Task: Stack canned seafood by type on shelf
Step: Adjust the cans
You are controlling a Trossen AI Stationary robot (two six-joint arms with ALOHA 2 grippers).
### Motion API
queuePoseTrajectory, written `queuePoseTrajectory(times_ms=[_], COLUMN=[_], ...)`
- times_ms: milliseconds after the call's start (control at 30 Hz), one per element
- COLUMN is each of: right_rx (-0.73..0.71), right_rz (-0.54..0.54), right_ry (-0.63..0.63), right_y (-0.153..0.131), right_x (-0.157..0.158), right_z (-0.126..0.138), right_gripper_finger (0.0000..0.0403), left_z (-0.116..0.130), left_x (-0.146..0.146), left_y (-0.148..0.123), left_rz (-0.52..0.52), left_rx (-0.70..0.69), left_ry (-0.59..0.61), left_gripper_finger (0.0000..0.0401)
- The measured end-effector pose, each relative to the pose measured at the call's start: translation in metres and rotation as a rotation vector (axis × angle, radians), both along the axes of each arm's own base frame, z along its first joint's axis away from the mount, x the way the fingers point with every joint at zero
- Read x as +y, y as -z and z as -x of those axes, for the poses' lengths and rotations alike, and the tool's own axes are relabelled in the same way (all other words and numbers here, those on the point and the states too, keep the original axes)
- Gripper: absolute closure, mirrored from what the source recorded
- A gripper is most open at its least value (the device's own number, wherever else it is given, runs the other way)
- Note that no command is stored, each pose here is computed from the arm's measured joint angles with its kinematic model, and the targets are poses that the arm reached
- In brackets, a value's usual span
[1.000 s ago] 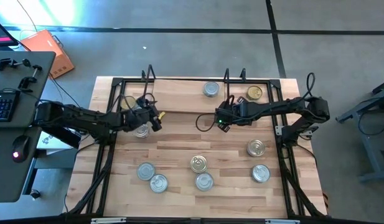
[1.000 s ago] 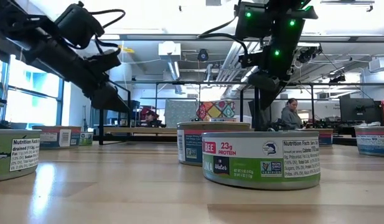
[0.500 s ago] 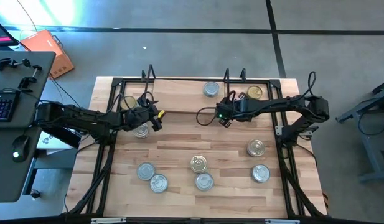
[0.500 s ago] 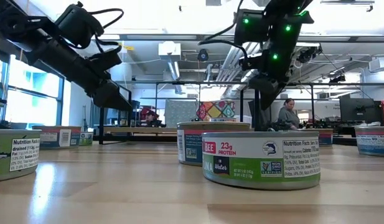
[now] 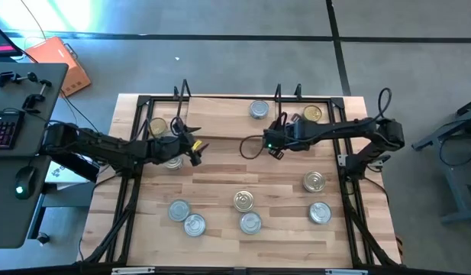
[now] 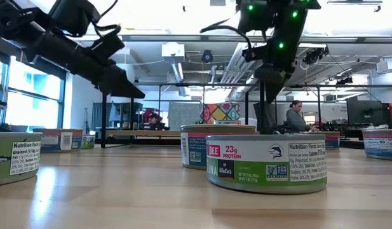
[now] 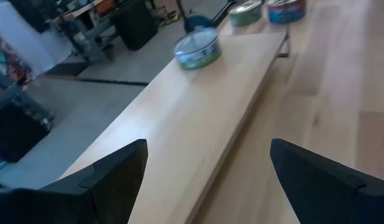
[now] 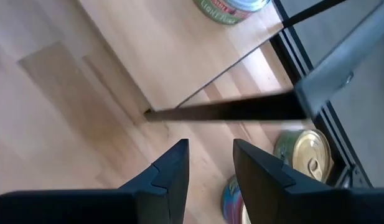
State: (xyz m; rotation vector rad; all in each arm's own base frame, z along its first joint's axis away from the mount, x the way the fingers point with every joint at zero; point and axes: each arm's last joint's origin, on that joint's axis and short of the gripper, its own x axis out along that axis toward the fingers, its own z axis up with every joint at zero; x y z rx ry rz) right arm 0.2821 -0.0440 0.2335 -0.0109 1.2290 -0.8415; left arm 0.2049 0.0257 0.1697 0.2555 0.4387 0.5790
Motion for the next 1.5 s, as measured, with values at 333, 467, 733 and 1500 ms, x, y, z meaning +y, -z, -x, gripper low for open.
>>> queuePoseTrajectory(times_ms=[333,467,733,1500], right_rx=[-0.117,-0.206,-0.413,-0.557], right_rz=[-0.036,-0.074,-0.180,-0.428], right_ry=[-0.063,-0.133,-0.461,-0.883], right_y=[-0.021,-0.022,0.013,0.099], right_x=[0.071,0.109,0.175,0.250], right_z=[0.017,0.021,0.025,-0.017], right_gripper_finger=[0.0243,0.0194,0.0142,0.0149], left_z=[-0.001,-0.002,0.001,-0.046], left_x=[-0.031,-0.045,-0.073,-0.129], left_y=[-0.001,-0.004,-0.010,0.036], left_rz=[0.040,0.068,0.178,0.269], left_rx=[-0.047,-0.102,-0.208,-0.199], left_ry=[0.095,0.145,0.244,0.282], left_gripper_finger=[0.0066,0.0066,0.0066,0.0066])
